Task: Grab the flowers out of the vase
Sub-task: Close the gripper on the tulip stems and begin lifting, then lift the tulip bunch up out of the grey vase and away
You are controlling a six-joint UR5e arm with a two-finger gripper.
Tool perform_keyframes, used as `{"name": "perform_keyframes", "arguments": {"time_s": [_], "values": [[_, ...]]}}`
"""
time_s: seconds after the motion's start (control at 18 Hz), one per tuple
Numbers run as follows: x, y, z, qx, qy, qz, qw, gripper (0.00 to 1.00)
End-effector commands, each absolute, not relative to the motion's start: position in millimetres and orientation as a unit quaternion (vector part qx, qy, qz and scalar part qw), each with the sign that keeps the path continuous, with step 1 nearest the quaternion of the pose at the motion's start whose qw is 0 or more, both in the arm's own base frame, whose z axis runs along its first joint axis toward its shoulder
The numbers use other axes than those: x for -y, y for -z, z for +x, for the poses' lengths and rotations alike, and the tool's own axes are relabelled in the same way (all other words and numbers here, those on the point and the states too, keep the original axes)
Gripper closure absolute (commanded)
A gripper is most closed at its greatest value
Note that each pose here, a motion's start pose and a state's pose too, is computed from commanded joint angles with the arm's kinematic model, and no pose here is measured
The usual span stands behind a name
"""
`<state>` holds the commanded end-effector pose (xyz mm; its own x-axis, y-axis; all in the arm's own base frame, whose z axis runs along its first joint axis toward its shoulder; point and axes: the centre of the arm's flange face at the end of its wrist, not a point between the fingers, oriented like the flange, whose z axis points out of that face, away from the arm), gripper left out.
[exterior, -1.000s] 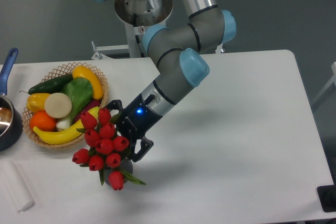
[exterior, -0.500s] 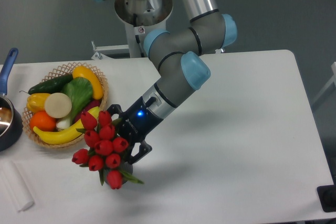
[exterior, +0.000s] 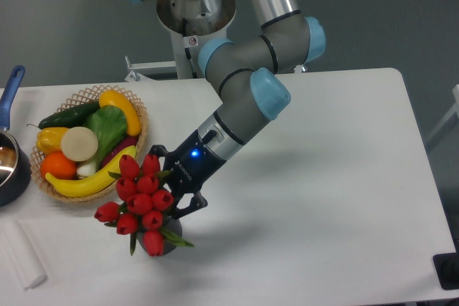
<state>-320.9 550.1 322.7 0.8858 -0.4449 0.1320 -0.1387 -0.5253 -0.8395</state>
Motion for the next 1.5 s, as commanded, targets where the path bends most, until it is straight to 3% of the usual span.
{"name": "perform_keyframes", "arguments": {"time_s": [0.33,0.56,1.5], "values": [[-549,-324,-319,-0.165,0.17,-0.858,0.456,0.45],[-546,-347,-314,-0.145,0.19,-0.845,0.478,0.45],[-533,-441,-318,-0.115,0.161,-0.839,0.507,0.45]]}}
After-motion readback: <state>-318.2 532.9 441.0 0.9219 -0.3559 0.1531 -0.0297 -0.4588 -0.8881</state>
